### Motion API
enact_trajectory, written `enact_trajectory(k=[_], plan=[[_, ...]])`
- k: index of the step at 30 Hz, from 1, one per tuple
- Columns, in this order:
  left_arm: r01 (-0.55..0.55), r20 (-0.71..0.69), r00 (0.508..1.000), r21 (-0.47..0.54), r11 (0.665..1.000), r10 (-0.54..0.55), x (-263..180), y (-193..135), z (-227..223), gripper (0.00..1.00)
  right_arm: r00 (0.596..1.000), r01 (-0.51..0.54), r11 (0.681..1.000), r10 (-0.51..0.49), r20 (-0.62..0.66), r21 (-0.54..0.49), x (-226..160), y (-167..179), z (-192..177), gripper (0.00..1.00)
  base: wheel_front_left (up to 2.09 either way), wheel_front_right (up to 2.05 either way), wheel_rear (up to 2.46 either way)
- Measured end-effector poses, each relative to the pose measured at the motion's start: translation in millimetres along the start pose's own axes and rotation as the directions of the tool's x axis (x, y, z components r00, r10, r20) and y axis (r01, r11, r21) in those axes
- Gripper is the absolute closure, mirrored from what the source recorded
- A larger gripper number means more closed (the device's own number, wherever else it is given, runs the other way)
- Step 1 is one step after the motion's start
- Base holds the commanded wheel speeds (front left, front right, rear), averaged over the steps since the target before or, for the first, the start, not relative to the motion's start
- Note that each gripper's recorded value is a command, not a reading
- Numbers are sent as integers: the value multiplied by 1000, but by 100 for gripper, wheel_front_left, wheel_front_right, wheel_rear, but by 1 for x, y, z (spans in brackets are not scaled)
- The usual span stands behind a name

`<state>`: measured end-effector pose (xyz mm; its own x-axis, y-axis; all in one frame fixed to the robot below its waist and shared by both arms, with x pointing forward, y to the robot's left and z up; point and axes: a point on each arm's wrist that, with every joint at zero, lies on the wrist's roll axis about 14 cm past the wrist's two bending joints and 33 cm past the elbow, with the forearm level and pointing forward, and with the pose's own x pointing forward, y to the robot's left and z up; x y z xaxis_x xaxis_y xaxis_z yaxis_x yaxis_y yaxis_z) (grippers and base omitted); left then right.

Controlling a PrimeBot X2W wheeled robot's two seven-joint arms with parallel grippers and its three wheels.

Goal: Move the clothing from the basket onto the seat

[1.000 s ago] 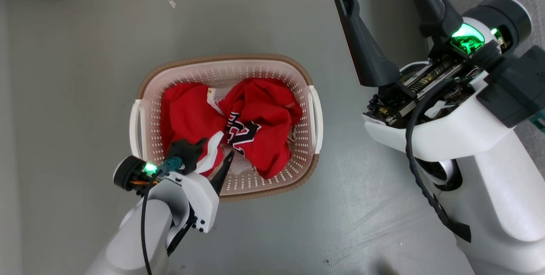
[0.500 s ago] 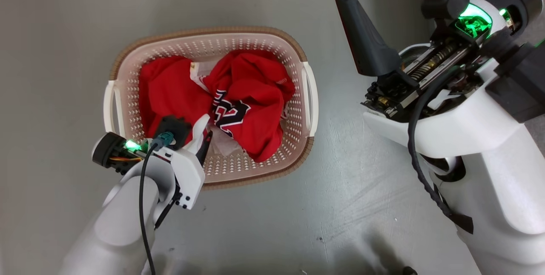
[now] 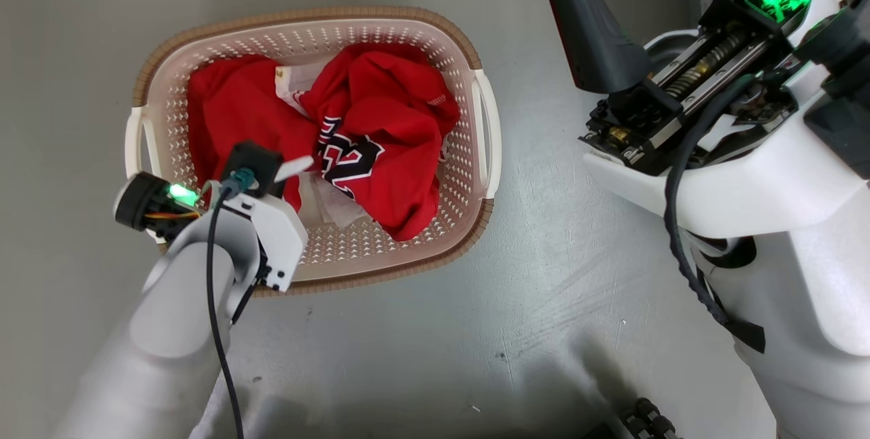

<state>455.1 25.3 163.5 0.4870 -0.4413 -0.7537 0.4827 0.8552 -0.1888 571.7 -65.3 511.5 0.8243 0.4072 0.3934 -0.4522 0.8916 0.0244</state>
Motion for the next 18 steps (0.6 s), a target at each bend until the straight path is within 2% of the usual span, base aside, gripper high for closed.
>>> enact_trajectory(k=[8,18], plan=[[-57,55,997,-90,994,62,11,18,10,100,1000,2,1000,-2,-13,-4,0,-5,-12,0,0,0,0],[-61,109,991,-160,985,79,7,19,22,100,1000,-4,1000,4,-15,-18,4,-5,-13,0,0,0,0]])
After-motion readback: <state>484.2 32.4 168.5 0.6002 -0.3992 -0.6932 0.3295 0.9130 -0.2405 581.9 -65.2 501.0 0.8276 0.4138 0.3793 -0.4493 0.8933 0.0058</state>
